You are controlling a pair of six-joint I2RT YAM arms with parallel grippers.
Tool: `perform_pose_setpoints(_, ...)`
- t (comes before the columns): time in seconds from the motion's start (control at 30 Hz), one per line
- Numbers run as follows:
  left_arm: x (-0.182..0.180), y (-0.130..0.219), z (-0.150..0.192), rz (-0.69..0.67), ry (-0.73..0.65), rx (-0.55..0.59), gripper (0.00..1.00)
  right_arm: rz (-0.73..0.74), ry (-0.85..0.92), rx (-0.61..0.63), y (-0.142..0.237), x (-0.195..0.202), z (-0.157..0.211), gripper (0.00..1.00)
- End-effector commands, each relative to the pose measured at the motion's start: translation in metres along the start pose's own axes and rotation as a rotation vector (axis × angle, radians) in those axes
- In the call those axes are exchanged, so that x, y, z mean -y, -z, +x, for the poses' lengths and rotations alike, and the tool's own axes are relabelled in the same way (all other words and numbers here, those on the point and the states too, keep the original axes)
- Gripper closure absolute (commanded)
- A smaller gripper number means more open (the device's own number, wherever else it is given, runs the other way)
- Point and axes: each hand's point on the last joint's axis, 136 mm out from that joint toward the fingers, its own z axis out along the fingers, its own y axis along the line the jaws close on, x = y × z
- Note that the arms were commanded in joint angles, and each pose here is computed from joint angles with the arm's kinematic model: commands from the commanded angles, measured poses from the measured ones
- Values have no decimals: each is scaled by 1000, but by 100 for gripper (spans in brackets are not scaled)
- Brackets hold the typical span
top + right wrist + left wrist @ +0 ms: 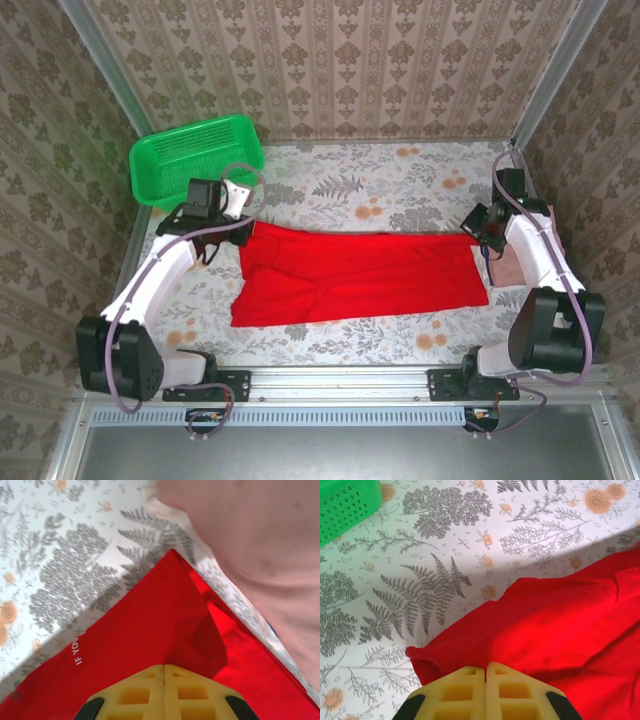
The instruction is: Fold and stack the t-shirts
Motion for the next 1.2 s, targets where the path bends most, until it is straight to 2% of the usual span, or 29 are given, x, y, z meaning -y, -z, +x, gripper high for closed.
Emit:
perform_pose_setpoints(0.0,9,10,10,42,-45,24,100,75,25,-31,9,24,18,100)
perform_pose_setpoints(0.23,30,24,38,115,-107,6,100,103,26,-45,19,40,30,100)
perform_pose_setpoints(0.43,47,30,65,188,-287,17,100,132,13,-79,11,52,43,100)
perform_pose_setpoints(0.57,62,32,78,274,-353,21,100,139,2,-106,0,56,48,100)
perform_pose_setpoints(0.73,70,32,106,317,-433,-15,100,155,-11,-135,-10,61,56,100)
perform_pose_setpoints(0.83,73,35,115,335,-446,-27,100,161,-18,-140,-9,64,57,100)
perform_pose_setpoints(1.07,84,49,108,370,-450,28,100,137,-5,-111,3,55,41,100)
perform_pose_setpoints(1.17,88,50,119,399,-451,5,100,144,-7,-120,2,58,45,100)
